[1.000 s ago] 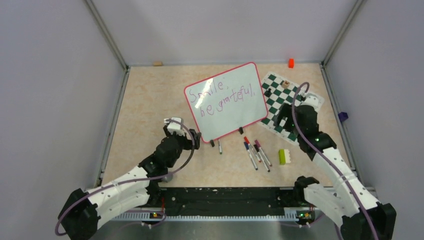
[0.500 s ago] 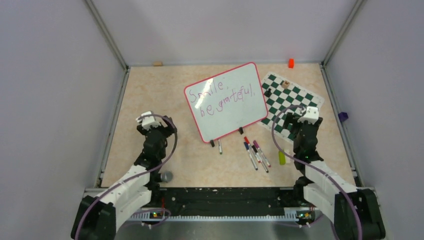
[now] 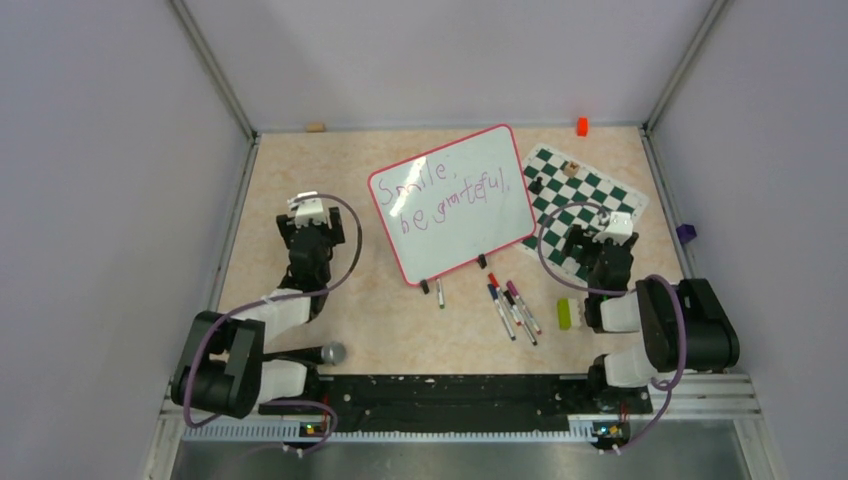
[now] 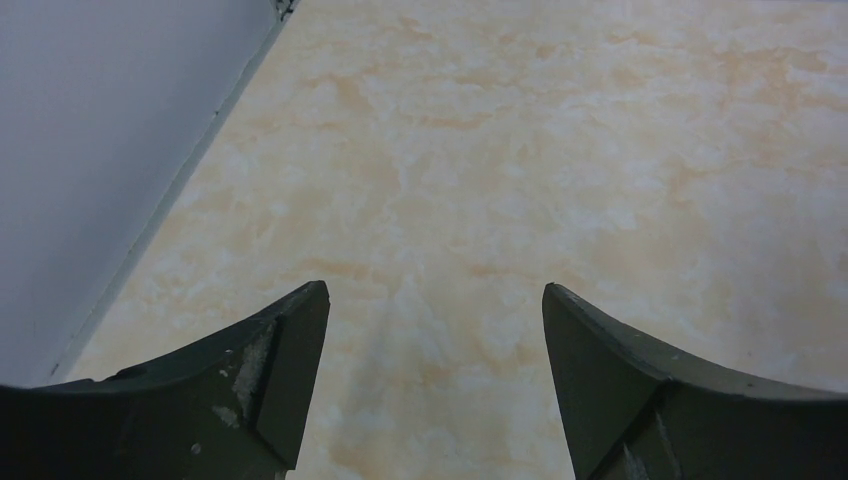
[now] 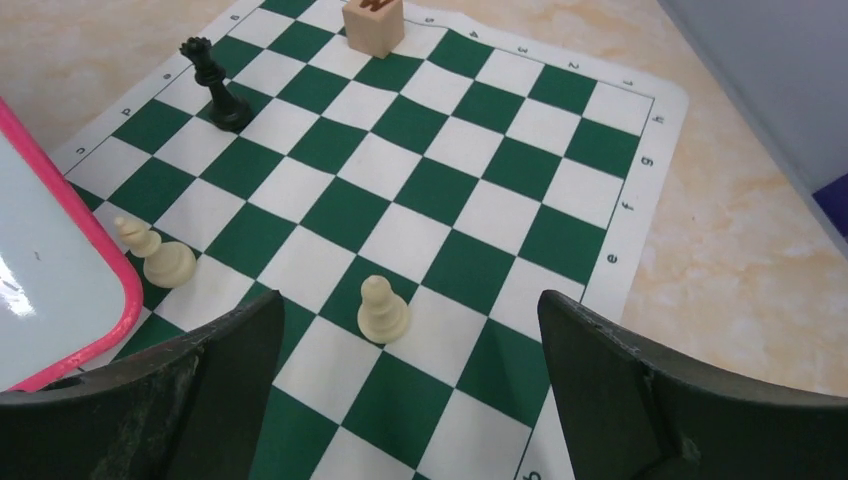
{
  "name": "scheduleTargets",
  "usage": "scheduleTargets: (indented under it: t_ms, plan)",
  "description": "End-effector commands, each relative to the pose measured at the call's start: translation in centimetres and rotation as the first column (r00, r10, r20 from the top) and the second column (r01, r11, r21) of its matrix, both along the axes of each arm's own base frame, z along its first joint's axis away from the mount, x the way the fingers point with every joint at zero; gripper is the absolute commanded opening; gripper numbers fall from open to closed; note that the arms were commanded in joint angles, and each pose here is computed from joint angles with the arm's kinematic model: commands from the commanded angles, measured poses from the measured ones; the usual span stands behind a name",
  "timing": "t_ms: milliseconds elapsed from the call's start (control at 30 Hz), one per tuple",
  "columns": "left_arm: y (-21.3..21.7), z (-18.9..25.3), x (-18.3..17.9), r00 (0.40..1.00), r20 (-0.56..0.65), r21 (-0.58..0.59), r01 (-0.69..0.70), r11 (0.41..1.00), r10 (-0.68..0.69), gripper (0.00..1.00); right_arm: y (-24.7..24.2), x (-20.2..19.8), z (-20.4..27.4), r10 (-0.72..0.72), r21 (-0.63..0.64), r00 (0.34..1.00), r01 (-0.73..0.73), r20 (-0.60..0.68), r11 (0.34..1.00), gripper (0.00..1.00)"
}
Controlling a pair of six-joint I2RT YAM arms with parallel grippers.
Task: Write a sentence on the whiteboard
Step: Reset both arms
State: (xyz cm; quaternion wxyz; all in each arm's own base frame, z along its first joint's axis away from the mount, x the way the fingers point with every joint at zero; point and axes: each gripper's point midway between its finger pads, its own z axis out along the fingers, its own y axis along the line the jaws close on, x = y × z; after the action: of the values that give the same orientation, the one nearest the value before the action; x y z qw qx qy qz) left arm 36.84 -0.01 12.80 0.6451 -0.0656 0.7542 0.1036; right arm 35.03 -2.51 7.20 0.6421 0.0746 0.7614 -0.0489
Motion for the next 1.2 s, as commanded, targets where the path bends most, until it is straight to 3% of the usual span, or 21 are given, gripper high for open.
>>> scheduleTargets:
  t_ms: [0,133,200,233,300,333,367,433,500,667,700,733,1167]
  plan:
    - [-0.3,3.6,1.8,0.993,0.110,-0.013,0.051,0.999,-0.050,0.83,0.9,1.5,3.1,0.058,-0.007,0.992,-0.058,0.110,0.998,0.99]
    - [0.5,3.1,0.1,0.994,0.101,0.002,0.034,0.999,-0.034,0.83,0.9,1.5,3.2,0.061,-0.007,0.991,-0.061,0.115,0.998,0.99]
    - [1.3,-0.4,-0.7,1.000,0.022,-0.021,0.010,1.000,-0.009,0.83,1.0,1.6,3.2,0.065,-0.008,0.991,-0.064,0.113,0.998,0.99]
    - [1.9,0.2,-0.4,0.996,0.082,-0.013,-0.016,1.000,0.017,0.79,1.0,1.6,3.2,0.066,-0.008,0.991,-0.065,0.114,0.998,0.99]
    - [0.1,-0.2,0.8,0.996,0.014,0.031,0.090,0.995,-0.091,0.72,1.0,1.6,3.2,0.065,-0.008,0.991,-0.064,0.113,0.998,0.99]
    - [0.0,-1.1,1.1,0.994,-0.032,0.055,0.106,0.993,-0.105,0.65,1.0,1.6,3.2,0.065,-0.009,0.992,-0.065,0.112,0.998,0.99]
    - [0.8,-1.4,1.4,0.998,-0.013,0.070,0.066,0.995,-0.065,0.64,1.0,1.6,3.2,0.065,-0.008,0.991,-0.065,0.113,0.998,0.99]
    - [2.9,-0.7,1.4,0.996,0.070,0.018,-0.052,0.998,0.051,0.70,1.0,1.6,3.2,0.066,-0.009,0.991,-0.065,0.114,0.998,0.99]
    - [3.5,-1.7,0.9,0.997,0.069,-0.068,-0.020,0.997,0.024,0.79,1.0,1.6,3.2,0.066,-0.008,0.991,-0.065,0.114,0.998,0.99]
    - [2.9,-2.1,1.7,0.997,0.062,-0.078,0.055,0.995,-0.050,0.75,1.0,1.6,3.2,0.067,-0.010,0.991,-0.066,0.114,0.998,0.99]
    - [3.0,-2.0,1.6,0.996,0.072,-0.069,0.052,0.996,-0.047,0.96,1.0,1.6,3.2,0.067,-0.009,0.991,-0.066,0.114,0.998,0.99]
    - [3.0,-1.9,1.6,0.996,0.081,-0.066,0.054,0.996,-0.049,0.98,1.0,1.6,3.2,0.067,-0.010,0.991,-0.066,0.114,0.998,0.99]
    - [2.9,-2.1,1.7,0.996,0.070,-0.070,0.058,0.996,-0.053,0.99,1.0,1.6,3.2,0.068,-0.010,0.991,-0.067,0.114,0.998,0.99]
